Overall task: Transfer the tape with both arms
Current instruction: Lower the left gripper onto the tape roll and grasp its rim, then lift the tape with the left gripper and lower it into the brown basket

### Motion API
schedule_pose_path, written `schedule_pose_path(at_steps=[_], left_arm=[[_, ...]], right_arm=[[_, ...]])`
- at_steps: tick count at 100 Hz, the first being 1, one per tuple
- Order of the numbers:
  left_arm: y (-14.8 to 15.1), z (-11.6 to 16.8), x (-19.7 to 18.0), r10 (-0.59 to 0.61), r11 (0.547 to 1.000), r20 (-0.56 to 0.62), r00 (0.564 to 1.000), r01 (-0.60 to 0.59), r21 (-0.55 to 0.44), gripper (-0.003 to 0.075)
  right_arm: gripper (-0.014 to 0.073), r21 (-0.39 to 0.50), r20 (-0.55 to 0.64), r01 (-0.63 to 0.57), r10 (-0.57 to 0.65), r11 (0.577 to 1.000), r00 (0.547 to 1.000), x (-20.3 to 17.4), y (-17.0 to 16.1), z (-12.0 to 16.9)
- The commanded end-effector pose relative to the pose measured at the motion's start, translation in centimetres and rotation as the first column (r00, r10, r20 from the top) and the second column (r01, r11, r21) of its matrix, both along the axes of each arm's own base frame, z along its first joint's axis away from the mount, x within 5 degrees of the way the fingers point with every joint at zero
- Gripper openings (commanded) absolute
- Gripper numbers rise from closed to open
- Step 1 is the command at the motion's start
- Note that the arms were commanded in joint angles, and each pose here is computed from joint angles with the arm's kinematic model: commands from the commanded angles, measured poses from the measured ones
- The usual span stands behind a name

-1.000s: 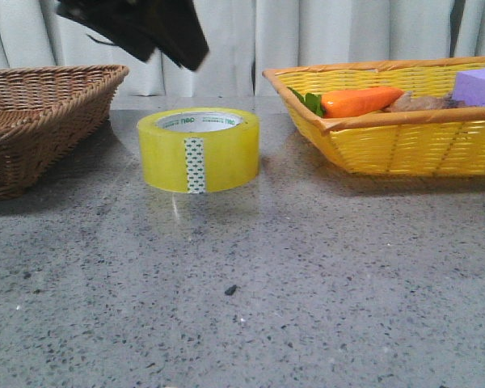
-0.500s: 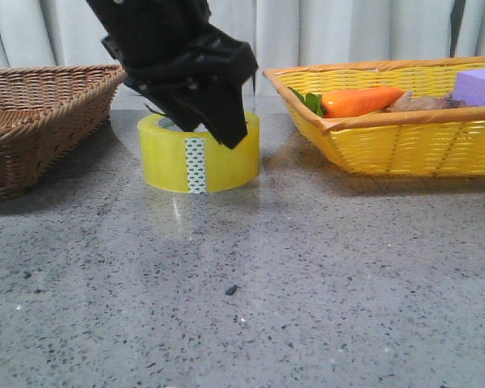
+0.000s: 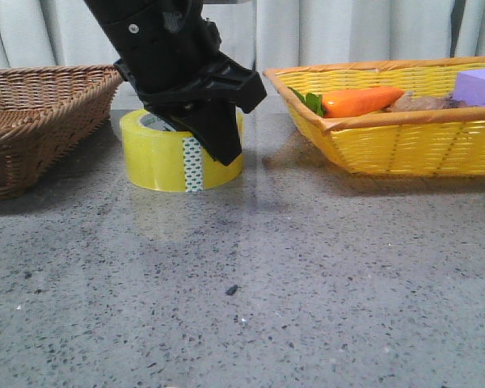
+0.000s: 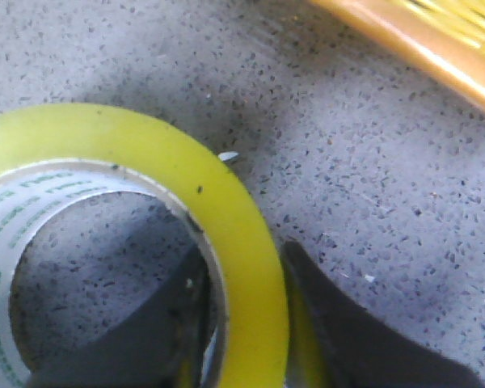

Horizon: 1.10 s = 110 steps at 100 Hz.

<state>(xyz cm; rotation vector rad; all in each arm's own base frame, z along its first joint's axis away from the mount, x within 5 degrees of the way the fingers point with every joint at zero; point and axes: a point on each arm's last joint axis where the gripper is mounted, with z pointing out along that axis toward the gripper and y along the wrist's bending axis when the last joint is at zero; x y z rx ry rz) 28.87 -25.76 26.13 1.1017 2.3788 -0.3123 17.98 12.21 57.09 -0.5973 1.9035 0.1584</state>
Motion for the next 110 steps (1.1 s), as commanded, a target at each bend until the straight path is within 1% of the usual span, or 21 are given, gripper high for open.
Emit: schedule_pose_path(at_steps=[1,10,17,25,36,43,55,62,69,74,86,98,110], left_arm=[[0.0,2.7,0.0,0.000,0.998,0.083,0.997,0.005,-0.063,-0.0020],[0.0,3.2,-0.1,-0.004,0.998,0.075,0.997,0.008,-0.057,-0.0020],[0.0,4.3,-0.2,-0.008,0.998,0.076,0.997,0.012,-0.059,-0.0020],[0.2,6.3,-0.4,-0.012,0.997,0.099,0.995,0.019,-0.074,-0.0020],[1.4,9.7,-0.6,0.008,0.994,0.149,0.989,0.008,-0.106,-0.0020],[2.7,11.9,-0.8,0.034,0.991,0.186,0.982,-0.008,-0.137,-0.0021],[6.1,15.3,-1.5,0.105,0.981,0.242,0.965,-0.061,-0.182,-0.0020],[8.4,16.8,-1.7,0.163,0.973,0.272,0.948,-0.108,-0.206,-0.0020],[10.8,17.7,-1.7,0.223,0.964,0.278,0.934,-0.168,-0.208,-0.0020],[12.6,17.9,-1.4,0.271,0.955,0.270,0.924,-0.224,-0.192,-0.0020],[15.6,17.0,-0.3,0.357,0.932,0.230,0.905,-0.328,-0.156,-0.0020],[17.1,15.1,0.6,0.412,0.910,0.212,0.886,-0.389,-0.143,-0.0020],[17.7,12.6,1.2,0.436,0.900,0.192,0.879,-0.418,-0.128,-0.0020]], right_arm=[[-0.0074,0.039,0.108,0.011,-0.015,0.999,0.994,-1.0,-1.2,1.7],[-0.0074,0.039,0.108,0.011,-0.015,0.999,0.994,-1.0,-1.2,1.7],[-0.0074,0.039,0.108,0.011,-0.015,0.999,0.994,-1.0,-1.2,1.7],[-0.0074,0.039,0.108,0.011,-0.015,0.999,0.994,-1.0,-1.2,1.7],[-0.0074,0.039,0.108,0.011,-0.015,0.999,0.994,-1.0,-1.2,1.7],[-0.0074,0.039,0.109,0.012,-0.016,0.999,0.994,-1.0,-1.2,1.7],[-0.0074,0.037,0.105,0.013,-0.016,0.999,0.994,-1.1,-1.3,1.7],[-0.0074,0.034,0.102,0.013,-0.016,0.999,0.995,-1.0,-1.2,1.6],[-0.0074,0.028,0.096,0.013,-0.015,1.000,0.995,-0.9,-1.1,1.4],[-0.0074,0.021,0.088,0.013,-0.015,1.000,0.996,-0.7,-1.0,1.1],[-0.0074,0.007,0.074,0.011,-0.012,1.000,0.997,-0.3,-0.6,0.5],[-0.0074,-0.008,0.062,0.008,-0.008,1.000,0.998,0.1,-0.2,-0.1],[-0.0074,-0.016,0.057,0.005,-0.004,1.000,0.998,0.5,0.1,-0.6]])
